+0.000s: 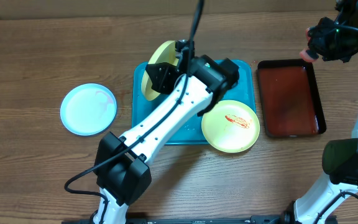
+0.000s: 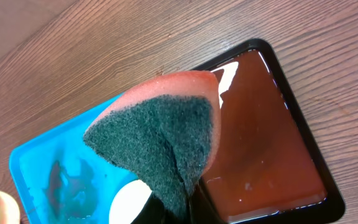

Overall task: Clean dirty plates on tray and stack at the side
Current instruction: 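Lift yellow plate with left gripper and set it left of tray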

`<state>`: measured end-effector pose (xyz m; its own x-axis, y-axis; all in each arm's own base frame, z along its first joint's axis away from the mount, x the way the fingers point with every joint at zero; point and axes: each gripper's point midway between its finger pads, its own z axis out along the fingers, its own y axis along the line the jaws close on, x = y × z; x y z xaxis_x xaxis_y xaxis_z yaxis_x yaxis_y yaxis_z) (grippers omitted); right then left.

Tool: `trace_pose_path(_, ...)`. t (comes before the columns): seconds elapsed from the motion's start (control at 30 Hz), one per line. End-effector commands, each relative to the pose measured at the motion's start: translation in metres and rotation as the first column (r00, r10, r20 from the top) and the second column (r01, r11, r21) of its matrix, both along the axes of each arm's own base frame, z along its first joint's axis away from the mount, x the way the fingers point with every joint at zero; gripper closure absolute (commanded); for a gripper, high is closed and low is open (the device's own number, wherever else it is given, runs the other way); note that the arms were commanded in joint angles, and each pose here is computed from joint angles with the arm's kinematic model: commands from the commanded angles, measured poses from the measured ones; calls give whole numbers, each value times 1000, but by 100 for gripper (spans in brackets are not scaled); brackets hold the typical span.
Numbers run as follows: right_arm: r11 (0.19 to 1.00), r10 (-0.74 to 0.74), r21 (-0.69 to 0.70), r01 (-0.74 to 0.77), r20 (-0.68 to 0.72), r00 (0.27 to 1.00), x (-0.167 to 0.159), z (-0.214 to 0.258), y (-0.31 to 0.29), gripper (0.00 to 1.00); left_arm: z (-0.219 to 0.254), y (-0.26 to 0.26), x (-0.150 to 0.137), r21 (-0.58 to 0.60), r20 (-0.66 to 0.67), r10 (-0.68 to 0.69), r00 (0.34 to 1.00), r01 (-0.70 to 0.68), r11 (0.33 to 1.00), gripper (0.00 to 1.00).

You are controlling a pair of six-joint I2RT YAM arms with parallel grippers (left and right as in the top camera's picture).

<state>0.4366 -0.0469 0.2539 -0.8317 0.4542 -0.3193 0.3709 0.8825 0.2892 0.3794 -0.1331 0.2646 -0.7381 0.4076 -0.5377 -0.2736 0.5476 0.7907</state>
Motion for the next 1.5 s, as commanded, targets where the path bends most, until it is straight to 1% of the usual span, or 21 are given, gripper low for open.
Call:
trace_pose_path(0.0,1000,-10,-6,10,54,999,-4,20,-2,96,39,-5,-2,0,207,-23,978,24,1000,96)
trace_pose_path(0.17,1000,-10,-6,10,53,999,-5,20,-2,96,40,-5,-2,-15,227,-18,974,22,1000,96)
trace_pose_path(0.3,1000,-10,-6,10,54,999,-4,20,-2,96,32,-5,-4,-56,202,2,979,10,998,96)
trace_pose_path(0.4,1000,-10,-5,10,53,999,-5,20,-2,96,6,0,-8,-172,101,63,993,-45,984,96)
trace_pose_path(0.47,1000,-10,-6,10,54,999,-4,20,-2,96,-14,5,-10,-258,6,110,994,-104,960,96)
trace_pose_path(0.53,1000,-10,-6,10,54,998,-5,21,-2,96,-32,10,-12,-317,-99,131,987,-156,936,95)
trace_pose_path(0.6,1000,-9,-6,9,54,998,-4,20,-2,96,-47,13,-10,-364,-202,119,972,-188,912,96)
trace_pose_path(0.67,1000,-9,-6,9,54,998,-4,20,-2,96,-62,11,-5,-417,-307,61,950,-192,888,95)
trace_pose_path(0.73,1000,-6,-7,6,54,999,-4,20,-2,96,-79,2,1,-503,-409,-56,911,-174,847,96)
trace_pose_path(0.8,1000,-6,-7,6,53,999,-5,20,-2,96,-92,-8,6,-604,-463,-176,869,-164,780,96)
trace_pose_path(0.9,1000,-6,-7,7,50,999,-5,20,-2,96,-100,-12,14,-715,-478,-287,830,-178,677,96)
trace_pose_path(1.03,1000,-6,-6,7,51,999,-5,20,-2,96,-98,5,24,-810,-456,-361,813,-211,547,96)
trace_pose_path(1.13,1000,-6,-7,6,51,999,-5,20,-2,96,-88,39,30,-840,-436,-329,837,-248,482,96)
trace_pose_path(1.27,1000,-6,-6,7,51,999,-5,20,-2,96,-72,103,30,-860,-414,-210,886,-305,408,95)
trace_pose_path(1.37,1000,-6,-7,6,51,999,-5,20,-2,96,-64,159,23,-861,-411,-94,907,-352,367,96)
trace_pose_path(1.47,1000,-6,-7,6,51,999,-5,20,-2,96,-67,215,8,-849,-441,29,897,-428,311,96)
